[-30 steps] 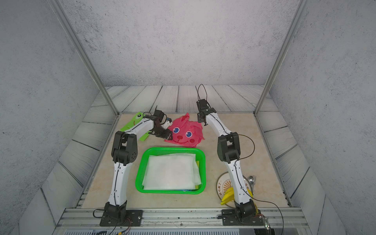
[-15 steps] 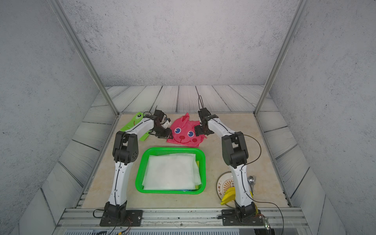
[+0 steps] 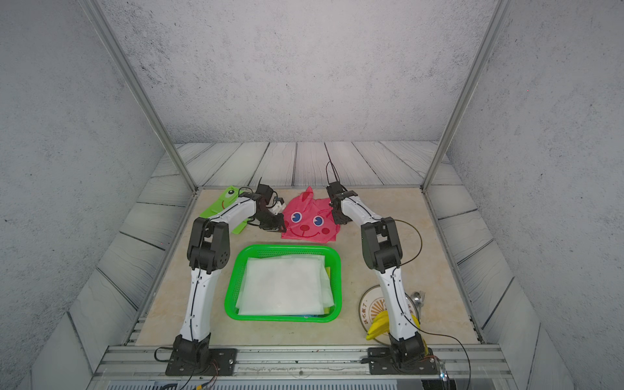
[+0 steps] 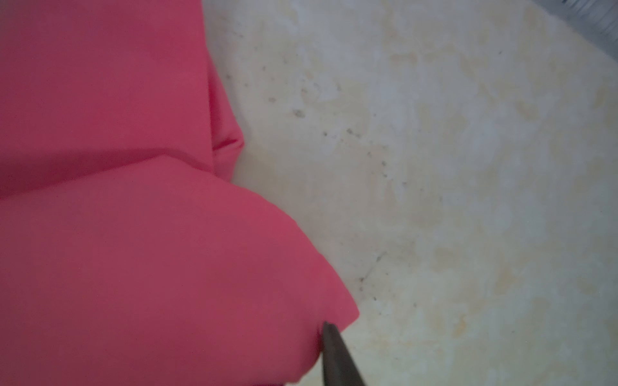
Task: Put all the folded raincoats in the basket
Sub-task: Pick up the raincoat from the center of the board.
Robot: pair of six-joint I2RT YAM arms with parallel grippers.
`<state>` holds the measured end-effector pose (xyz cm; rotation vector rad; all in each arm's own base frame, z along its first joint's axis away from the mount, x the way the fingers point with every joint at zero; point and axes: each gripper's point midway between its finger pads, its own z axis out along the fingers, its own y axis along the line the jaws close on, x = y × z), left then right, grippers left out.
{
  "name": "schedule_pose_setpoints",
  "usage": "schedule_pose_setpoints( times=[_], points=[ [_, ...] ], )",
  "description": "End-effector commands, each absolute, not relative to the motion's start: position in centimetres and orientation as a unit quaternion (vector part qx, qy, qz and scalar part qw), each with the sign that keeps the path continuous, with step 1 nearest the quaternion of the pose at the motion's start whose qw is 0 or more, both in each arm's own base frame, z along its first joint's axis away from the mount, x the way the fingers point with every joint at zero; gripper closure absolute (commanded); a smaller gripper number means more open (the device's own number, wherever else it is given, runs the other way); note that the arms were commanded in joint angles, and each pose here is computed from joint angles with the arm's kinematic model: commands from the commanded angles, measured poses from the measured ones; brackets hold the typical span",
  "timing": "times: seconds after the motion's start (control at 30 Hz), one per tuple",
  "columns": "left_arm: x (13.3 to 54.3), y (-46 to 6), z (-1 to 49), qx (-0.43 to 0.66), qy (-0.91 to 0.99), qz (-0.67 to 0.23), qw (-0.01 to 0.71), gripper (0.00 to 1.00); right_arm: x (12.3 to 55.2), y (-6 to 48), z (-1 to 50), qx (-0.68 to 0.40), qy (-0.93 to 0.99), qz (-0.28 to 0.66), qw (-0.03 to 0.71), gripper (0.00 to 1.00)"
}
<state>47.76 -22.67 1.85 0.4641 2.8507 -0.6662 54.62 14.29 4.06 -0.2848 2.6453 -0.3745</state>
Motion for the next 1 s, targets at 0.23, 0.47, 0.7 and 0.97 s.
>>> schedule_pose_setpoints(
  times=[0.23, 0.47, 0.7, 0.97],
  points=[
    [42.5, -24.7, -1.9, 0.193, 0.953, -0.233, -0.001, 1.0, 61.8, 14.7, 11.3, -0.002, 0.908, -0.13, 0.398, 0.58],
    [41.3, -27.1, -0.1, 0.229, 0.94, -0.254, 0.004, 1.0, 62.9, 16.2, 14.7, 0.03, 0.902, -0.066, 0.426, 0.05],
    [40.4, -29.0, 1.8, 0.23, 0.924, -0.305, -0.004, 1.0, 60.3, 13.9, 15.4, 0.078, 0.926, 0.007, 0.369, 0.02],
    [40.1, -30.8, 4.2, 0.208, 0.906, -0.368, -0.007, 1.0, 48.6, 12.3, 12.5, 0.08, 0.973, 0.062, 0.208, 0.09]
  ],
)
